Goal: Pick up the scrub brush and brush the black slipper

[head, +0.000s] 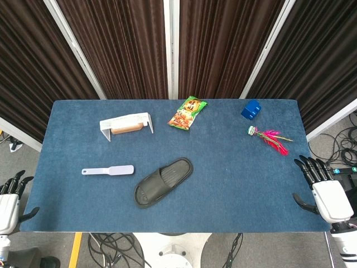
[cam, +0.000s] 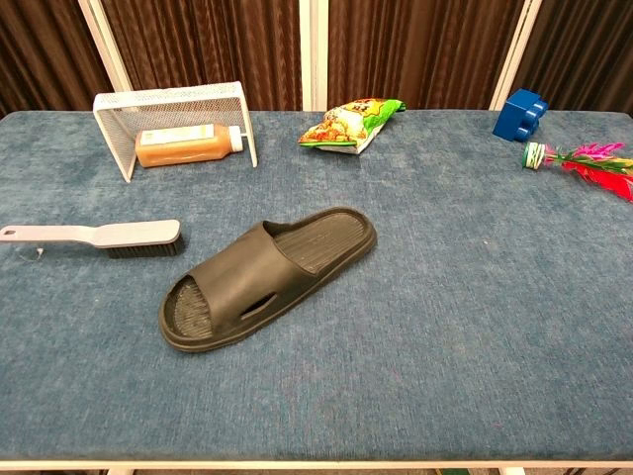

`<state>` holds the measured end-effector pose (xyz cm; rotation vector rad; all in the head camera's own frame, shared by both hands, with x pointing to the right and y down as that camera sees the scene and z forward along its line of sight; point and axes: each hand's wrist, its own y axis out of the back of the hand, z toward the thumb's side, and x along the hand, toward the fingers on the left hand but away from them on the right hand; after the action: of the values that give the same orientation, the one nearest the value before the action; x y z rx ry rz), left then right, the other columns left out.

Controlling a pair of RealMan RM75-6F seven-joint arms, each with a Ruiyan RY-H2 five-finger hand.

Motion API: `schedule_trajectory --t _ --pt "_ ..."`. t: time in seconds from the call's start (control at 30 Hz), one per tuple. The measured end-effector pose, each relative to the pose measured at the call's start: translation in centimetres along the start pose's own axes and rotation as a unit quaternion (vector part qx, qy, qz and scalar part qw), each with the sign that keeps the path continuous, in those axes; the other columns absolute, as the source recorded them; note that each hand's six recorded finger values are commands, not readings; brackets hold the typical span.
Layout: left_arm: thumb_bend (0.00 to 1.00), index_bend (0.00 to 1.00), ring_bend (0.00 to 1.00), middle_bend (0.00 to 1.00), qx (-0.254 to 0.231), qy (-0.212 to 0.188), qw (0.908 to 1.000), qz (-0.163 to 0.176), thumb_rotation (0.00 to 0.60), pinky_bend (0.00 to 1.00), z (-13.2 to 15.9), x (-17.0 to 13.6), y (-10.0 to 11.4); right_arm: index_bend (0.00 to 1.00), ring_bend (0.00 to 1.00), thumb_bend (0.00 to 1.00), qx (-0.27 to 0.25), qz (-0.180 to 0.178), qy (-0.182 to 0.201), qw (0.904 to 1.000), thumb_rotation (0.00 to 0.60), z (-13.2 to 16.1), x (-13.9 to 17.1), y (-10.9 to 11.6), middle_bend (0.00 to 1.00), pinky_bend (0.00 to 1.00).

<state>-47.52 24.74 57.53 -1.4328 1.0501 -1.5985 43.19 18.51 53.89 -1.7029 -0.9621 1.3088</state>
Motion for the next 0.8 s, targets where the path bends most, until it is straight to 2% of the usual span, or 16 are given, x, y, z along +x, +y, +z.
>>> schedule_trajectory --t 0.27,0.47,0.67,0.73,0.8 --pt "0.10 0.28 0.21 0.23 -0.005 -0.010 0.9999 -0.008 0.600 0.30 0.5 0.4 -0.3 0.00 0.00 0.21 0.000 -0.009 0.002 1.0000 0.600 0.1 0.0 0.2 0.03 0.00" --pt "0.10 0.29 0.21 0.23 -0.017 -0.036 0.9990 -0.020 0.600 0.30 1.8 2.5 -0.6 0.00 0.00 0.21 0.004 -0.017 0.006 0.9998 0.600 0.3 -0.3 0.7 0.03 0.00" --pt "0.11 0.35 0.28 0.34 -0.024 -0.076 0.9947 -0.066 0.600 0.30 4.3 6.7 -2.0 0.00 0.00 0.21 0.009 -0.023 0.009 0.9997 0.600 0.4 -0.9 1.3 0.03 0.00" --pt "0.14 0.37 0.32 0.38 -0.026 -0.083 0.9918 -0.094 0.600 0.31 5.0 8.1 -3.0 0.00 0.00 0.21 0.011 -0.021 0.007 0.9997 0.600 0.3 -1.0 1.3 0.03 0.00" --pt "0.18 0.40 0.39 0.44 -0.024 -0.088 0.9875 -0.128 0.600 0.38 5.8 9.5 -4.2 0.00 0.00 0.21 0.012 -0.019 0.004 0.9997 0.600 0.1 -1.0 1.2 0.03 0.00"
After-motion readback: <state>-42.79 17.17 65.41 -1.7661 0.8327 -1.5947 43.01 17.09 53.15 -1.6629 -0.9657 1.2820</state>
